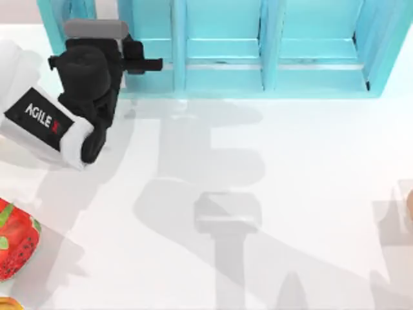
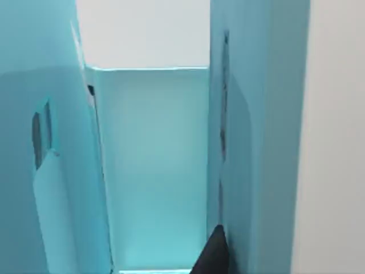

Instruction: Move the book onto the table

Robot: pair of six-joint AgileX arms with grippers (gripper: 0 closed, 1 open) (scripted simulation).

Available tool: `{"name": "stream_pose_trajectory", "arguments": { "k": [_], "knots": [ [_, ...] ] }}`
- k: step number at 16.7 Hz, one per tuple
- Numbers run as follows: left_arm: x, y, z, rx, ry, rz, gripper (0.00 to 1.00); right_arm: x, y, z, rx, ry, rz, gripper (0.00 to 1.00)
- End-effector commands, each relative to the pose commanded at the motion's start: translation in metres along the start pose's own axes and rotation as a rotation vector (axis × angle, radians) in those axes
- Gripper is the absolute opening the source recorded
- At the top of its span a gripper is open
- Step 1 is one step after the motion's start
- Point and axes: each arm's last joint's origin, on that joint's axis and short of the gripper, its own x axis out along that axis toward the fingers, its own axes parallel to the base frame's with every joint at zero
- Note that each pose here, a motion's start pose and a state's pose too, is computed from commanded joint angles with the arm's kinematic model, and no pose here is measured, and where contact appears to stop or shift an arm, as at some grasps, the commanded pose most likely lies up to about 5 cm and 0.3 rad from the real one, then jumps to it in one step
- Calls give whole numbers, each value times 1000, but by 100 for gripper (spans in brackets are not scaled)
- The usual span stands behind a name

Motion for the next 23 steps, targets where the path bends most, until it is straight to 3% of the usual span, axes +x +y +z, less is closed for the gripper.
{"name": "stream_pose_trajectory", "arguments": {
  "k": [6,11,15,19,23],
  "knots": [
    [-44,-9,84,-14,-43,-14,0,0,0,0,0,0,0,100],
    [-82,-5,113,-5,-17,18,0,0,0,0,0,0,0,100],
    [-126,-1,154,-25,-71,10,0,0,0,0,0,0,0,100],
    [-171,5,165,-16,-48,6,0,0,0,0,0,0,0,100],
    [-188,5,165,-9,-36,1,0,0,0,0,0,0,0,100]
  ]
}}
